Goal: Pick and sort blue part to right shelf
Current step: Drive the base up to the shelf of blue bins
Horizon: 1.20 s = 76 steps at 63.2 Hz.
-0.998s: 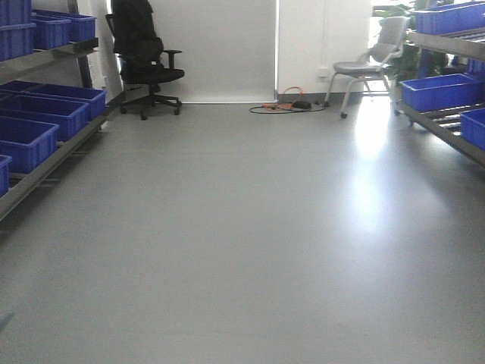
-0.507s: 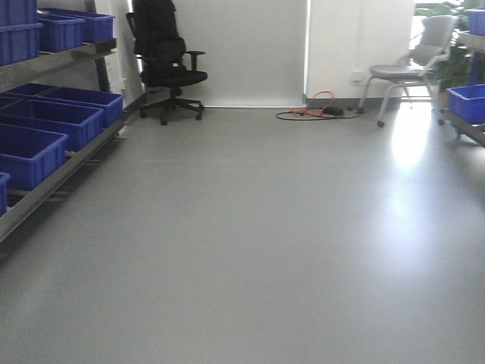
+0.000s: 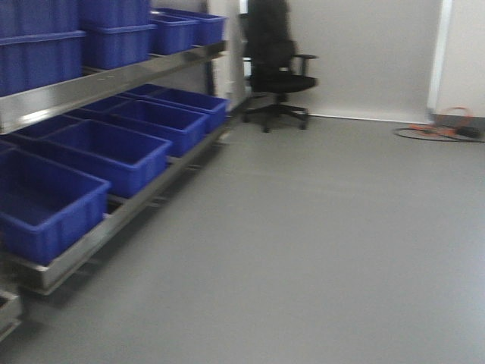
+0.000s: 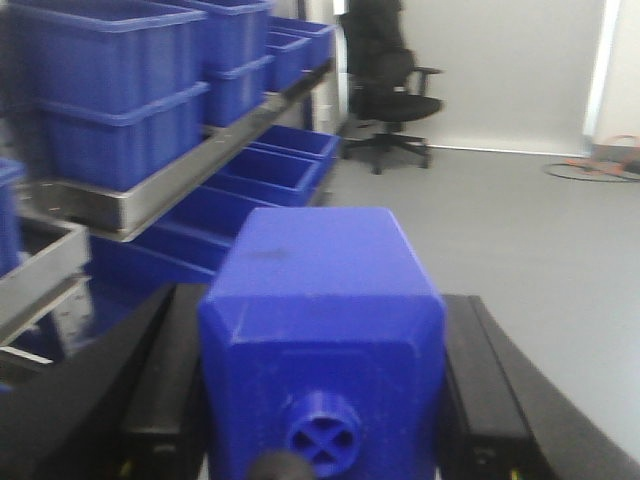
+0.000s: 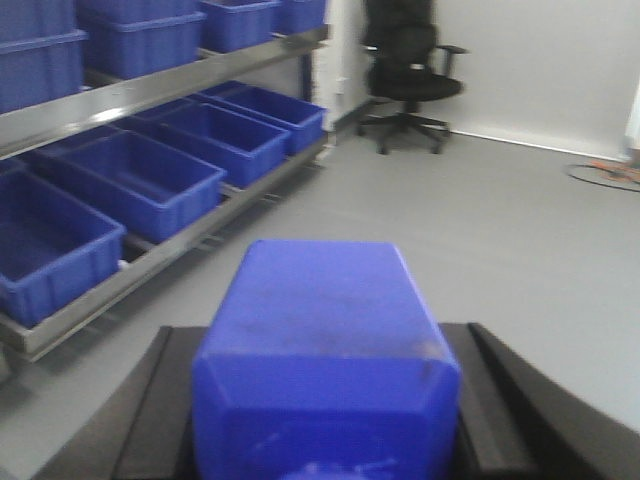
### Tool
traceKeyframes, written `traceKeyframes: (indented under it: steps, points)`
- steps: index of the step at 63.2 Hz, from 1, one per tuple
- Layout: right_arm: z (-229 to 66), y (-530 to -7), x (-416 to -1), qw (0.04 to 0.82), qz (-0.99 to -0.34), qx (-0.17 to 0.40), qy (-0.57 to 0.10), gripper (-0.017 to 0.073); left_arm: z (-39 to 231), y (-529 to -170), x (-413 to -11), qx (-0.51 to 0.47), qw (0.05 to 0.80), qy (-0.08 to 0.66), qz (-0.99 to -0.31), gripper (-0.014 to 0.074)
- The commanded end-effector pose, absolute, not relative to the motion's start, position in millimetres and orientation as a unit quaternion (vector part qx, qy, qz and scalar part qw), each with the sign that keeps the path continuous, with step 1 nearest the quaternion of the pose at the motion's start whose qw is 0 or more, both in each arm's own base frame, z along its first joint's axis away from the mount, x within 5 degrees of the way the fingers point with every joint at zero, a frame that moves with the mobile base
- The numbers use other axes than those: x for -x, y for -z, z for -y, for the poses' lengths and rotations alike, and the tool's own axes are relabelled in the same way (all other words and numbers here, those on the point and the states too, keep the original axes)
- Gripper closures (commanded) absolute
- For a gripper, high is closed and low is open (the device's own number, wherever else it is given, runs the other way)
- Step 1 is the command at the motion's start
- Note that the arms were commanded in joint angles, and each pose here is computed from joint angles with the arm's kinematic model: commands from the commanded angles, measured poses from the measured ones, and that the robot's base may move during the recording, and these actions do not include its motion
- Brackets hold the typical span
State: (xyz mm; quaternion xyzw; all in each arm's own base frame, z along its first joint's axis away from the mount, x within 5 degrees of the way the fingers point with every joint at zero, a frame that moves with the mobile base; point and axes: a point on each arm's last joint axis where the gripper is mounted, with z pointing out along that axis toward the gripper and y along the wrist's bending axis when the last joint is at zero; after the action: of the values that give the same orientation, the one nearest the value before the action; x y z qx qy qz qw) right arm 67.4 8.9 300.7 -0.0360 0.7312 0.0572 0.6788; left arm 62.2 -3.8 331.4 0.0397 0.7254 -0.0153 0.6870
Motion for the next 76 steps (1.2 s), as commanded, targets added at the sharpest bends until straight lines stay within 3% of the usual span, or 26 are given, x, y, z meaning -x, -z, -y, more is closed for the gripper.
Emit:
traceKeyframes:
  steps: [1, 76]
  points:
    - [-8.4, -319.7, -66.5, 0.722, -0.688, 0.034, -0.056, 0.0095, 4.9, -348.3, -62.3, -0.042, 0.725, 0.022, -0.687, 0.028]
    - [-8.4, -319.7, -66.5, 0.722, -0.688, 0.034, -0.056, 0.0095, 4.9, -348.3, -62.3, -0.042, 0.725, 0.022, -0.687, 0.028]
